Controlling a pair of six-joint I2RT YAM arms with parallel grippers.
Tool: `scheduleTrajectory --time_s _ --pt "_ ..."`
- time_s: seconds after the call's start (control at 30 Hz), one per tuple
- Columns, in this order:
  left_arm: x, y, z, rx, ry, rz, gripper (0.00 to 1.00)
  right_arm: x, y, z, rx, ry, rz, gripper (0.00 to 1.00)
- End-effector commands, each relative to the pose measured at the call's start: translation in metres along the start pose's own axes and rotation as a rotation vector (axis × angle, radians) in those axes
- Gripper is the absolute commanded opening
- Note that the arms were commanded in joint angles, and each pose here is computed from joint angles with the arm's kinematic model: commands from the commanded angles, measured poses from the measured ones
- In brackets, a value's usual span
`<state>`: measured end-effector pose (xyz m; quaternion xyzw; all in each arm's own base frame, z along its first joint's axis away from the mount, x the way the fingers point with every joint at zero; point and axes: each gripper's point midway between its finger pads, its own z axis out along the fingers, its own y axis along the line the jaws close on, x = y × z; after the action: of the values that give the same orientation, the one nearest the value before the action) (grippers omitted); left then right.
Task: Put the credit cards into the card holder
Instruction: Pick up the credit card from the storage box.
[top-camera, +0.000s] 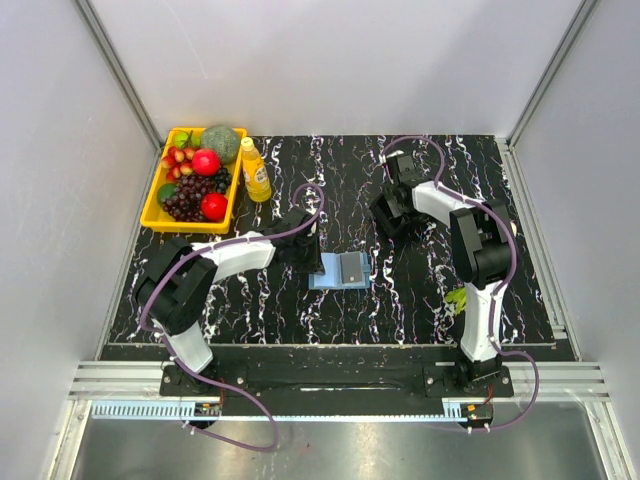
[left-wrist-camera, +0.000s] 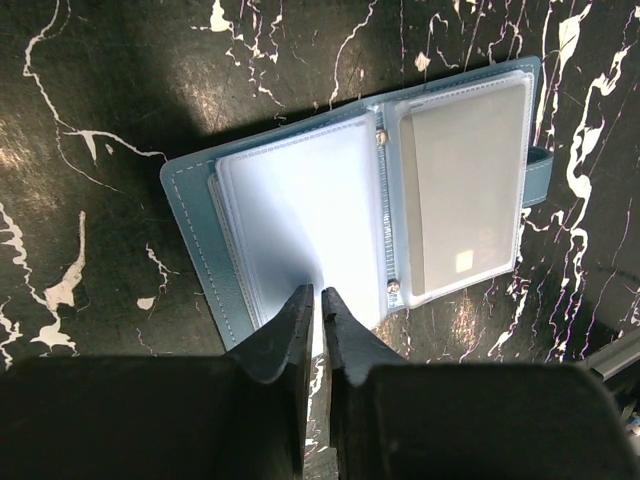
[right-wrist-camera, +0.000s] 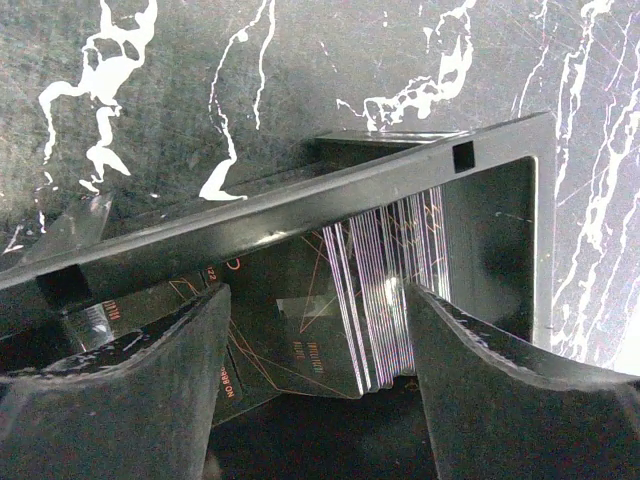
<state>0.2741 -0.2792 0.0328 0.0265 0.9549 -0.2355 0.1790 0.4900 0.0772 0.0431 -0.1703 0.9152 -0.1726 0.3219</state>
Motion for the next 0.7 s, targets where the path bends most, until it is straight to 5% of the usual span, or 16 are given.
scheduleTrajectory --time_s 0.0,0.2,0.4,0.47,0.67 --pt "-0.014 -0.013 -0.004 0.045 -0.027 0.018 0.12 -0.006 -0.013 0.004 0.061 -0.013 0.012 0.72" --pt "-0.013 -0.011 -0.003 0.041 -0.023 0.014 0.12 -0.013 -0.015 -0.003 0.052 -0.033 0.032 0.41" --pt "-0.011 -0.010 0.000 0.043 -0.010 0.011 0.12 -0.017 -0.019 -0.014 0.046 -0.041 0.037 0.27" --pt "-0.010 -0.009 0.000 0.040 -0.008 0.011 0.12 -0.023 -0.017 -0.019 0.018 -0.065 0.038 0.00" --pt "-0.008 -0.009 0.001 0.041 -0.005 0.012 0.12 -0.026 -0.021 -0.022 0.035 -0.069 0.063 0.04"
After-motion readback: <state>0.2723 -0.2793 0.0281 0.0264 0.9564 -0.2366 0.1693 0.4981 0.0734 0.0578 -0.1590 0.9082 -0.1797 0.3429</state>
